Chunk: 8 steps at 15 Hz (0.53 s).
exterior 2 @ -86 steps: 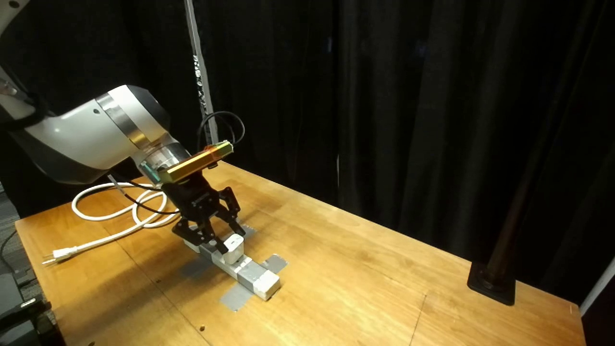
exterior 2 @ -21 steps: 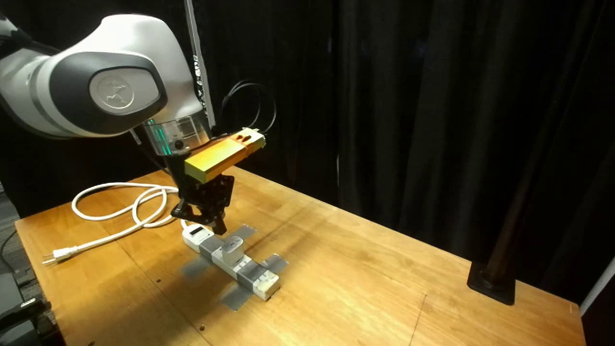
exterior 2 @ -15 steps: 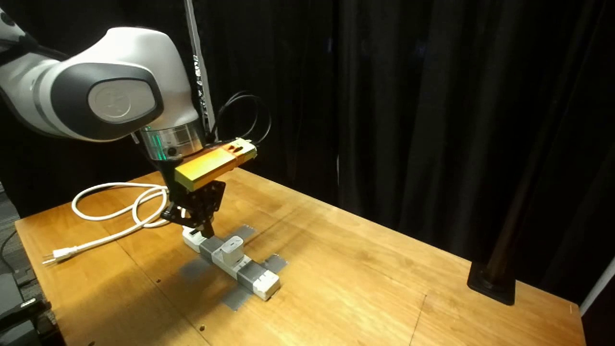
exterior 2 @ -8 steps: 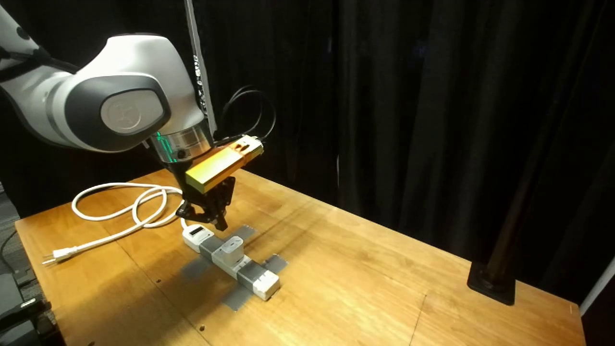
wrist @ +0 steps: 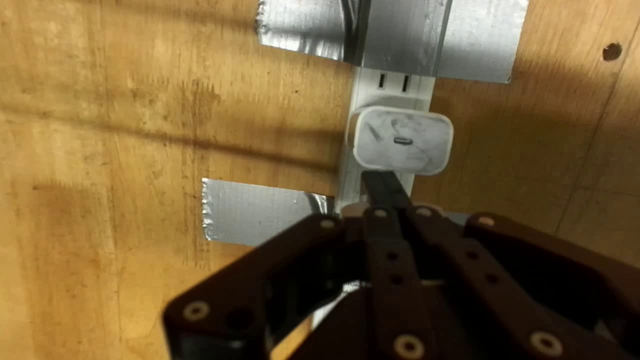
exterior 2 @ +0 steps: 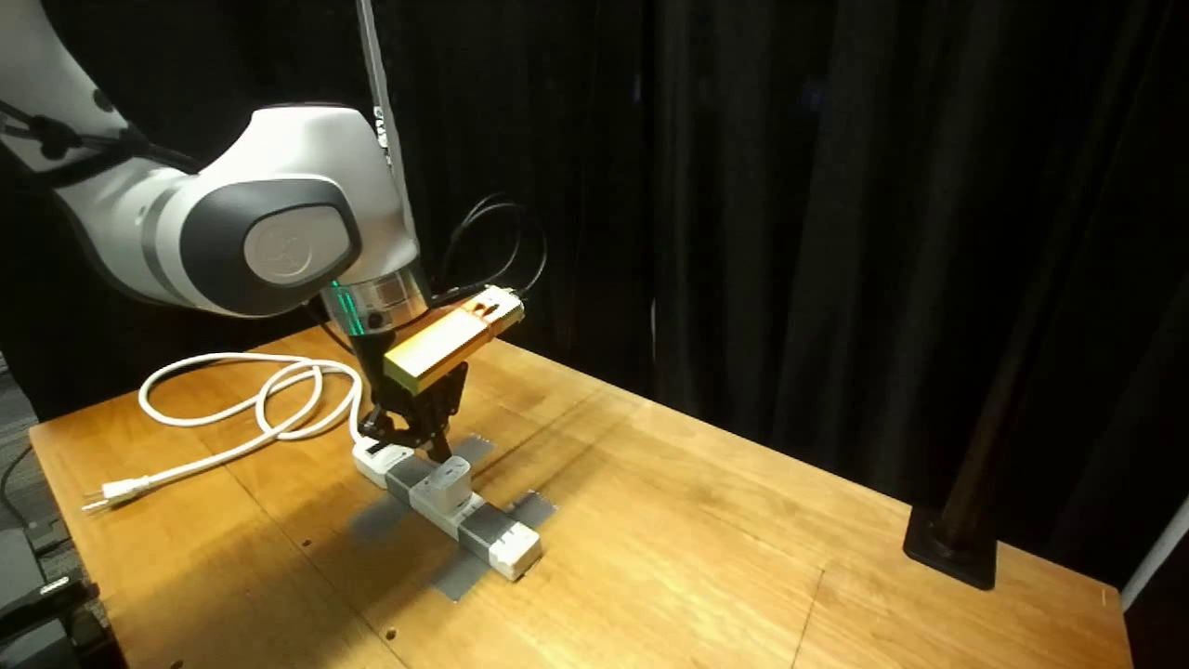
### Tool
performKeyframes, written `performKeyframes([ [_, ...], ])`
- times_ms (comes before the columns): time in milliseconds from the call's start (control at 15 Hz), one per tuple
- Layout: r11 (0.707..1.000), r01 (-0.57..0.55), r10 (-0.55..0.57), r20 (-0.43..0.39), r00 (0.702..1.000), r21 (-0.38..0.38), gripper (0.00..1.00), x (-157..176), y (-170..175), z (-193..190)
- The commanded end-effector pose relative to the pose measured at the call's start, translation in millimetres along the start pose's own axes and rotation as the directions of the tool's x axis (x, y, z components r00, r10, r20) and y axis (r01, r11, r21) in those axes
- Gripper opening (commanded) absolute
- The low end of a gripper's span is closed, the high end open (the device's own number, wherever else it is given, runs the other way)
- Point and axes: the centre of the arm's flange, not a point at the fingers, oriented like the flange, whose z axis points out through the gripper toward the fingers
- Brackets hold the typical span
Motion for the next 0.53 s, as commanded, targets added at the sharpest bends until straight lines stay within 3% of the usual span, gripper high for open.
performKeyframes([
  [0, 1.0, 0.003, -0.003, 0.005, 1.0, -0.012, 0.0, -4.0, 12.2, 8.3],
  [467, 1.0, 0.004, -0.003, -0.024, 1.0, 0.014, 0.0, -4.6, 12.3, 6.3],
])
